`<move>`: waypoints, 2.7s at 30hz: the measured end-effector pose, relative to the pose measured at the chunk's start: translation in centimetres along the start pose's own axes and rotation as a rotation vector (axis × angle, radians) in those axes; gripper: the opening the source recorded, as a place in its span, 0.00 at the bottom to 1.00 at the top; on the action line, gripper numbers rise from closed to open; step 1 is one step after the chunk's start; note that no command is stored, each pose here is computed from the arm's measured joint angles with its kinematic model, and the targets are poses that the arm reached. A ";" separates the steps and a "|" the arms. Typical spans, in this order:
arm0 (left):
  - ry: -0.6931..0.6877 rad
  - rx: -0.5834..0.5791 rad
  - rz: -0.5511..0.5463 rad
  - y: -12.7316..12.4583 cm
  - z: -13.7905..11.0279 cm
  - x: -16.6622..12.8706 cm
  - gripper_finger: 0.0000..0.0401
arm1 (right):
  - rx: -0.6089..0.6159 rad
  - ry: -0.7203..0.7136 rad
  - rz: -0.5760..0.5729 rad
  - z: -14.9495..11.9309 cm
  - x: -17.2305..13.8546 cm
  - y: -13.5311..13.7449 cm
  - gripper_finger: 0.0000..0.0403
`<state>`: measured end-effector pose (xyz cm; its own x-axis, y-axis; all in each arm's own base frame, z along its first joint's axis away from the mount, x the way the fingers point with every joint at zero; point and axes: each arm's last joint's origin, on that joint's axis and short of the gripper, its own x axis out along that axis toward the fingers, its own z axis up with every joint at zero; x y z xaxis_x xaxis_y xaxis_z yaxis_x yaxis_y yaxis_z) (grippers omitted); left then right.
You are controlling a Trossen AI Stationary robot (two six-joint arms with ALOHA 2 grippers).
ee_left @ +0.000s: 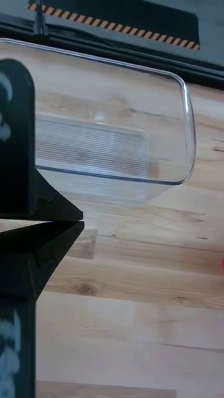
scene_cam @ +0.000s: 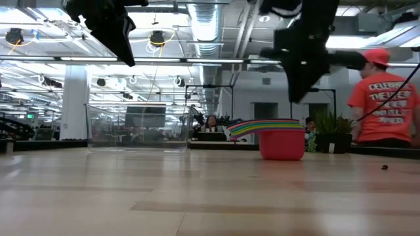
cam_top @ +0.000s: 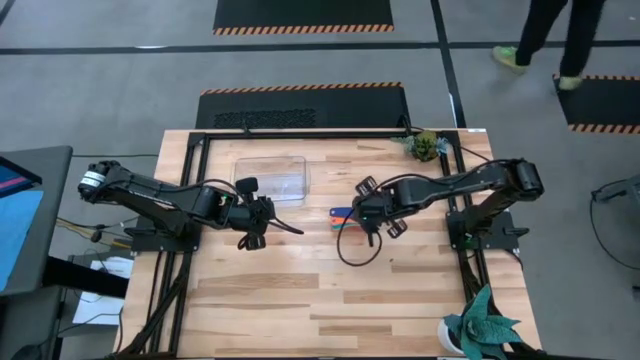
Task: Nest measuring cups in basket
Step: Stack the dark blue measuring cup on top of the orange measuring cup, then put the stacked measuring cups into the transparent bin
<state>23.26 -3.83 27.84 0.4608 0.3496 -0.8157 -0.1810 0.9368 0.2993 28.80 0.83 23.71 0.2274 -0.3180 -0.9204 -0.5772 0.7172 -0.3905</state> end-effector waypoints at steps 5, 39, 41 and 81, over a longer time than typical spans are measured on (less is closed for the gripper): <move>-0.001 -0.034 -0.002 0.0 0.0 0.0 0.00 | 0.287 -0.028 -0.102 0.1 -2.2 -0.8 0.17; -0.001 -0.256 -0.004 0.0 0.0 0.0 0.00 | 0.566 -0.144 0.072 2.8 7.6 -7.7 0.09; 0.000 -0.255 -0.004 0.0 0.0 0.0 0.00 | 0.553 -0.153 0.077 3.3 7.5 -7.3 0.08; 0.004 -0.277 -0.033 -0.1 0.1 0.0 0.00 | 0.942 0.012 0.137 1.9 -10.5 -1.7 0.06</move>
<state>23.32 -3.94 27.86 0.4672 0.3184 -0.8248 -0.3968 0.9092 0.1262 28.87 4.10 34.06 0.1932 -0.1966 -0.9612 0.2722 0.9520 -0.1400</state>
